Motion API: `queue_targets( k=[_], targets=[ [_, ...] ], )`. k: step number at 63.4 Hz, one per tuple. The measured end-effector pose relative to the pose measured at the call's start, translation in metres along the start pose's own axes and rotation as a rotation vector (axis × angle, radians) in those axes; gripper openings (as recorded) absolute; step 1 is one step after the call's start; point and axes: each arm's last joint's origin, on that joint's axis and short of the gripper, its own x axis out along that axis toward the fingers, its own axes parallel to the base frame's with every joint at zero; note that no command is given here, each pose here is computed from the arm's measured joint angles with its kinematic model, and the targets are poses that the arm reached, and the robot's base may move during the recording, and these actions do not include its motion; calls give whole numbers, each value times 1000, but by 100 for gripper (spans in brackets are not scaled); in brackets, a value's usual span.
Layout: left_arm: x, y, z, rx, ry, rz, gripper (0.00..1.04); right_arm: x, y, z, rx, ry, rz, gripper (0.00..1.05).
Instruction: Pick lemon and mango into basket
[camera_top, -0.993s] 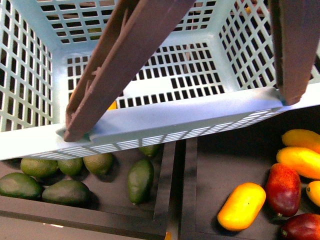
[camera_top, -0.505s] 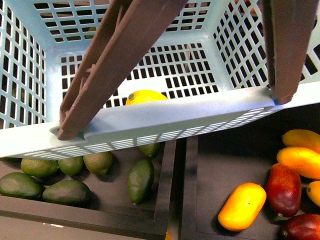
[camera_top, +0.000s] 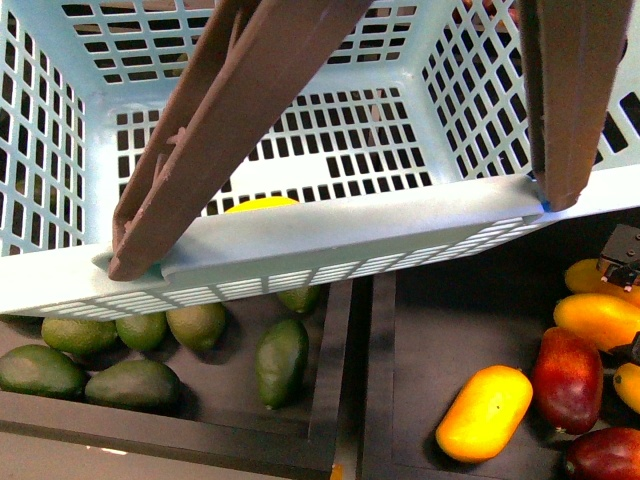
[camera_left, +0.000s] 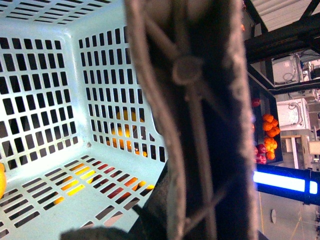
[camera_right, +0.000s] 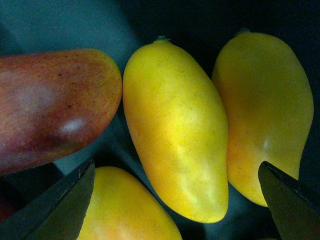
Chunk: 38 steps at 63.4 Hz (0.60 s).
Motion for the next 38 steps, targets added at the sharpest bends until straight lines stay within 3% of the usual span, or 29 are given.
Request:
queue_targets(
  k=[38],
  targets=[
    [0, 0, 0, 0, 2, -2, 5, 26, 5, 6, -6, 49, 54, 96]
  ],
)
